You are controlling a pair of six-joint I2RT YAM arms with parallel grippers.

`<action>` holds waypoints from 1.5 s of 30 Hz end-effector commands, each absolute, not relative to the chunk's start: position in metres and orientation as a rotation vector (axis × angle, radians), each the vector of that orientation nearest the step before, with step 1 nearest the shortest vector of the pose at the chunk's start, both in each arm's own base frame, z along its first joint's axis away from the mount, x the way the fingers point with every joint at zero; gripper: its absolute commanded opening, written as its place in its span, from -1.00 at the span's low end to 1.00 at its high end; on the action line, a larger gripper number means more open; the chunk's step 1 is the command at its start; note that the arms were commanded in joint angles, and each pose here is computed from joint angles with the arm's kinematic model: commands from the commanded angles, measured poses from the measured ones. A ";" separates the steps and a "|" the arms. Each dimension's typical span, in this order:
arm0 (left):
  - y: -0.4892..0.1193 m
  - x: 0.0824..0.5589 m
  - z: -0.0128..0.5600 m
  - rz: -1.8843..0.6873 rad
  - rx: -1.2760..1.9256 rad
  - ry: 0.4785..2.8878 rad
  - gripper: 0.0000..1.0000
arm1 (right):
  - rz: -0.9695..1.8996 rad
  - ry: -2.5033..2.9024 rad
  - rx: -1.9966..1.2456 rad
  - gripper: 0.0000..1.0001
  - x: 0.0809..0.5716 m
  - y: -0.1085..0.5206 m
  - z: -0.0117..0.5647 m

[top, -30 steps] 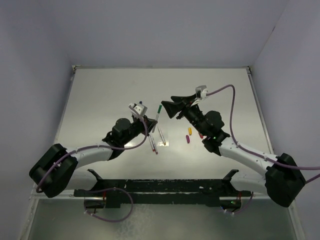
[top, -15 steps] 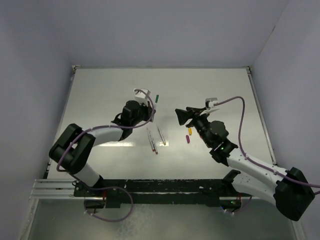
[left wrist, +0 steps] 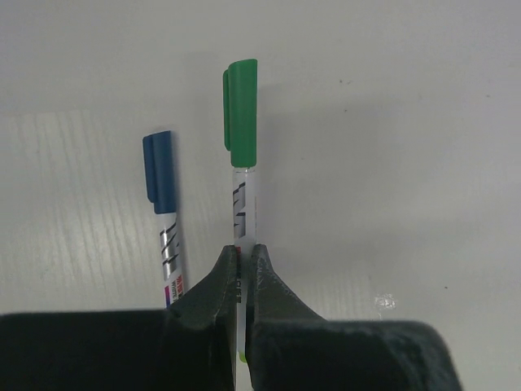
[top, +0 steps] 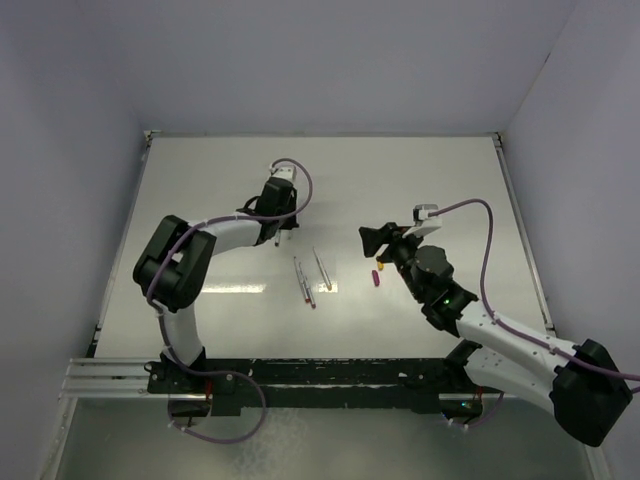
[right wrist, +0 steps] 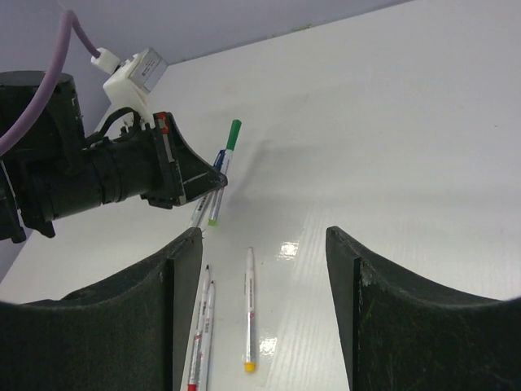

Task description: Insert the pens into the pen caps

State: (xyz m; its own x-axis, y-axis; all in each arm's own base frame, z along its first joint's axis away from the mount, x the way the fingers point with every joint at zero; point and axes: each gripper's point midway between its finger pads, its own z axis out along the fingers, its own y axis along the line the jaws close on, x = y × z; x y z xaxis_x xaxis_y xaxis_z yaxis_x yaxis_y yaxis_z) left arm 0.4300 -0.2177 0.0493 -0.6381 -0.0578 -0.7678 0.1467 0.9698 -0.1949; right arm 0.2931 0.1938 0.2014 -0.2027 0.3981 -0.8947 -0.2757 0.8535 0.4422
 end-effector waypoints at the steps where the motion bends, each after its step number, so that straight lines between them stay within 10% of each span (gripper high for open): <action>1: -0.201 0.435 0.044 -0.166 -0.001 2.293 -1.00 | 0.629 1.650 0.124 0.28 0.295 0.195 0.204; 33: -0.210 0.416 0.116 -0.351 -0.024 2.179 -0.45 | 0.666 1.672 0.070 0.28 0.296 0.209 0.197; 45: -0.206 0.334 0.102 -0.353 0.092 2.256 -0.41 | 0.604 1.691 0.140 0.27 0.297 0.194 0.193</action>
State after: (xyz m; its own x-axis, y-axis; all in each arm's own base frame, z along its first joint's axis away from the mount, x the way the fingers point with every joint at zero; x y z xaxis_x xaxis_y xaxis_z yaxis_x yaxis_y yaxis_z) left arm 0.3665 -0.2045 0.1070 -0.6314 -0.0887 -0.7704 0.1513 0.9603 -0.2345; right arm 0.2935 0.2030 0.1777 -0.2681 0.3687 -0.8901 -0.2785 0.8547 0.4380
